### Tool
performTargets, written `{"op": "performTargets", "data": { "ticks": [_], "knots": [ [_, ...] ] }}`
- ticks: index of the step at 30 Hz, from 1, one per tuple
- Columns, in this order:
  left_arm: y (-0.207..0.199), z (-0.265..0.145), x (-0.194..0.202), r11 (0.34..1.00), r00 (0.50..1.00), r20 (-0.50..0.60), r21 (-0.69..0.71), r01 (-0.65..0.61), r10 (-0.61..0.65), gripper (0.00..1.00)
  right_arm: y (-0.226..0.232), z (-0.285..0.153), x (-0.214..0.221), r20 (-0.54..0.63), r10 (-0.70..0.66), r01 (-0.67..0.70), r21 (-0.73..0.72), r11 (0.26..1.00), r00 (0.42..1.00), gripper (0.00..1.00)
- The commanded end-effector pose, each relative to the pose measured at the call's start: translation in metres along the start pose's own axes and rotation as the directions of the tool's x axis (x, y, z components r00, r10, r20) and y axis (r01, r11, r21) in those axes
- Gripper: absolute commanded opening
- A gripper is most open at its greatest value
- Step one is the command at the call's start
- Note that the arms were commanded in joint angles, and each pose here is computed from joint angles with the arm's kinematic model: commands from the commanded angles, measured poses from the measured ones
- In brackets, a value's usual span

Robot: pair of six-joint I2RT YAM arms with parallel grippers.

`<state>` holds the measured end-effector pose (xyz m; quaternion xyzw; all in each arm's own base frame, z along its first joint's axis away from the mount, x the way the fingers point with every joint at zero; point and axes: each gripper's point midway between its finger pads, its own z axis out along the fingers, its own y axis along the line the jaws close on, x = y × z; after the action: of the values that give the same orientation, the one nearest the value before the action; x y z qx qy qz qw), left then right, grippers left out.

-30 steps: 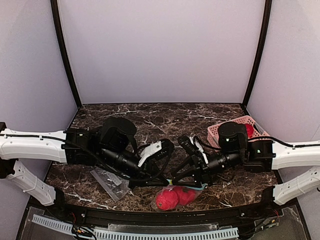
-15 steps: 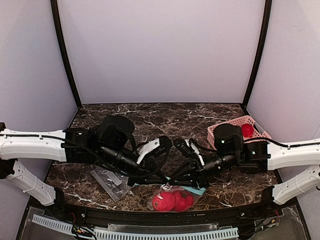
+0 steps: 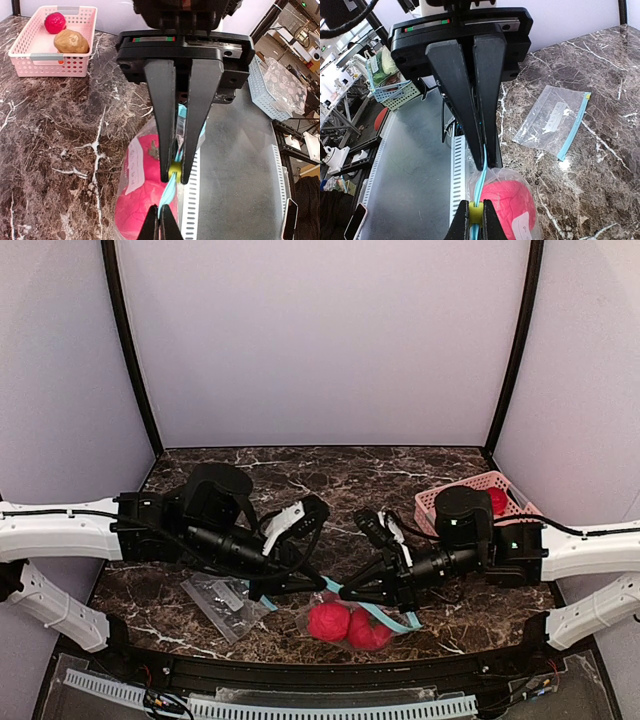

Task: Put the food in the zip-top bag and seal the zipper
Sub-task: Zip the zipper on the zipper food storage bag.

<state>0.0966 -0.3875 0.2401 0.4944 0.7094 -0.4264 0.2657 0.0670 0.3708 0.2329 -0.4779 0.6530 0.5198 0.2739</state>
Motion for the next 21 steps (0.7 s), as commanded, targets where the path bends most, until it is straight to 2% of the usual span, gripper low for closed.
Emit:
{"op": "performTargets", "data": {
  "ticks": [1,21],
  "knots": [
    [0.029,-0.021,0.005,0.991,0.999,0.009,-0.126,0.034,-0.033,0.01,-0.007,-0.006,0.027,-0.071,0.041,-0.038,0.043,0.998,0.997,0.00],
    [0.105,-0.060,0.046,0.928,0.983,0.033,-0.326,0.183,-0.182,0.01,-0.049,-0.029,0.066,-0.111,0.186,-0.161,0.205,0.965,0.976,0.00]
  ]
}}
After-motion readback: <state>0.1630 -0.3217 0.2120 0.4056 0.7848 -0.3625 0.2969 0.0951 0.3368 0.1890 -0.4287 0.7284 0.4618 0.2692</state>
